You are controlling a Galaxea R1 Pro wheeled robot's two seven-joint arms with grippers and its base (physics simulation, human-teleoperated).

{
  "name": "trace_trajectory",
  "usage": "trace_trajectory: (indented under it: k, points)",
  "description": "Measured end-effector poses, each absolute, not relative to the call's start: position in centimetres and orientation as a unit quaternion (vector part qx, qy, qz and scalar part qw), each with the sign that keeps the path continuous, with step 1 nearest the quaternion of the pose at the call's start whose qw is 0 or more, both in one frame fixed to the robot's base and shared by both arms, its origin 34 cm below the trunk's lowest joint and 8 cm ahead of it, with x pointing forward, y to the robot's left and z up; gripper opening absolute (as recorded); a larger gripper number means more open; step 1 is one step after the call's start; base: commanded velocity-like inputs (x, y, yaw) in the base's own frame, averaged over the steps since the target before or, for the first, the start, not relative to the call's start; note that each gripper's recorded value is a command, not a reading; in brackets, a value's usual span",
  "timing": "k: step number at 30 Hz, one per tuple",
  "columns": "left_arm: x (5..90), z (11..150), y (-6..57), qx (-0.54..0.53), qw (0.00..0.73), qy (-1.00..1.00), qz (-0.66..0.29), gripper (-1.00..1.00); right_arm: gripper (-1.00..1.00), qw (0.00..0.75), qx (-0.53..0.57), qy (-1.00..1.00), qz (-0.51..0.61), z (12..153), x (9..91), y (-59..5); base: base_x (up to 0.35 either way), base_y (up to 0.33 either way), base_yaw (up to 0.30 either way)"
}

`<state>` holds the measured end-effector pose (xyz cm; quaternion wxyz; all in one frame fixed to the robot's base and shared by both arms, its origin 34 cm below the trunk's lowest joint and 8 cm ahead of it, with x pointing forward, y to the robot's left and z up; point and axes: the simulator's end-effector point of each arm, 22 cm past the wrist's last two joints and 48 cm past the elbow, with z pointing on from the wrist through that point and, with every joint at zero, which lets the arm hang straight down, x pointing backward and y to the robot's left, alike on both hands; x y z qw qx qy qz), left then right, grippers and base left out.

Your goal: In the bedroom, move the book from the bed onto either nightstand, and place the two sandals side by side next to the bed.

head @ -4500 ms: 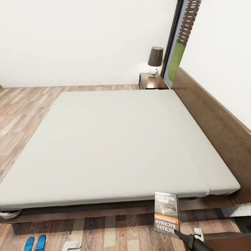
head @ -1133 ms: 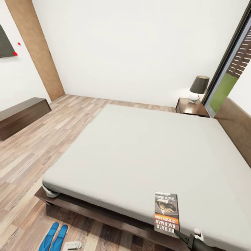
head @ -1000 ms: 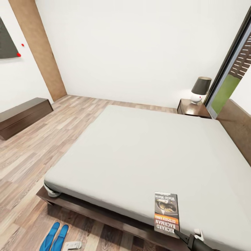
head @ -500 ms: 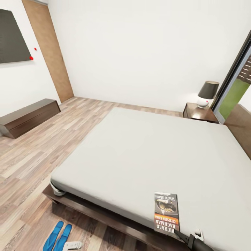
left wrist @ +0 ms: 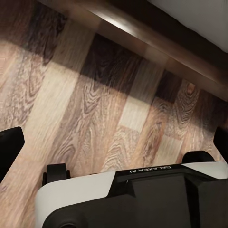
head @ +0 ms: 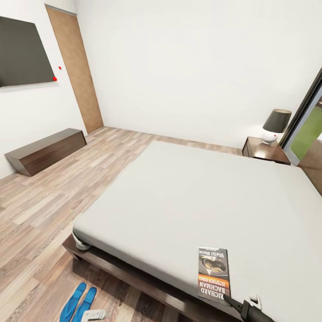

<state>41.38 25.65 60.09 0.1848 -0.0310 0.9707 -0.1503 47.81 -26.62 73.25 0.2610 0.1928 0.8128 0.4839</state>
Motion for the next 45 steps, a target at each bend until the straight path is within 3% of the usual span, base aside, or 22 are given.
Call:
trace_trajectory:
  k: [45]
  points:
    - [43.3,61.7,25.6,-0.027,0.211,0.965,-0.151,1.00,-1.00,0.283,0.180,0.805,0.489,75.2,49.0,-26.6,0.000,0.000,0.104]
